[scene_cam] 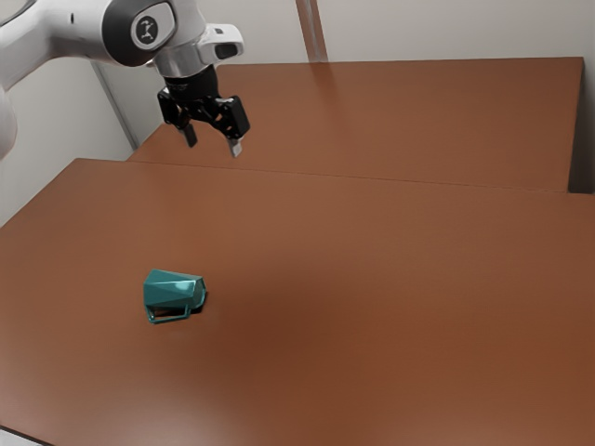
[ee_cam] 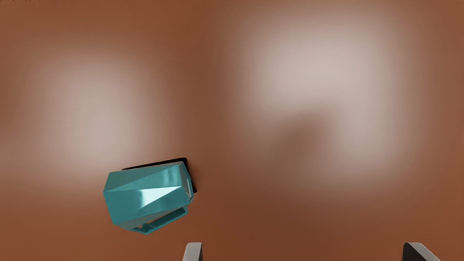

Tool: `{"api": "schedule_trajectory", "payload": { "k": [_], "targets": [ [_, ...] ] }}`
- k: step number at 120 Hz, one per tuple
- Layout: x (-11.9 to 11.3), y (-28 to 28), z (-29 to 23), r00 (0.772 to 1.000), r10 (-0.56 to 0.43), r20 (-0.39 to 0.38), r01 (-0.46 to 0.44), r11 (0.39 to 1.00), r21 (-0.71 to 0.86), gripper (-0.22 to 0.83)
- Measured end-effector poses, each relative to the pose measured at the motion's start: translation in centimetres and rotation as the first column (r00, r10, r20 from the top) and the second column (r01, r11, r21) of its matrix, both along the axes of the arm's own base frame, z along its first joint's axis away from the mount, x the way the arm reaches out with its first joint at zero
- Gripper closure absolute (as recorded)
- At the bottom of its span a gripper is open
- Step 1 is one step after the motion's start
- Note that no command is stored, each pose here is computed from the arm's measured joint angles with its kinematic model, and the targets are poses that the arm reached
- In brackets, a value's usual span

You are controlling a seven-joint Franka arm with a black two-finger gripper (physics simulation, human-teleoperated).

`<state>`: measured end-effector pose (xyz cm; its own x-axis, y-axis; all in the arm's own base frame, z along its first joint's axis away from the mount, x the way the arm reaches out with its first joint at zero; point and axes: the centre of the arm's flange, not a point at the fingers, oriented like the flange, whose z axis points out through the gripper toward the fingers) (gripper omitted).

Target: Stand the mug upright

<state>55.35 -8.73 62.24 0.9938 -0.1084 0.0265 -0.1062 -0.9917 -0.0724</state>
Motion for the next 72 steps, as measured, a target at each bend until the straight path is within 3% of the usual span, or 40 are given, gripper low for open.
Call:
{"api": "schedule_trajectory", "payload": {
  "k": [32, 72],
  "targets": [
    [0.3, 0.1, 1.2, 1.0, 0.007, 0.024, -0.007, 1.0, -0.018, 0.0],
    [0.7, 2.8, -0.3, 0.998, 0.067, -0.011, -0.067, 0.996, -0.059, 0.0]
  ]
}}
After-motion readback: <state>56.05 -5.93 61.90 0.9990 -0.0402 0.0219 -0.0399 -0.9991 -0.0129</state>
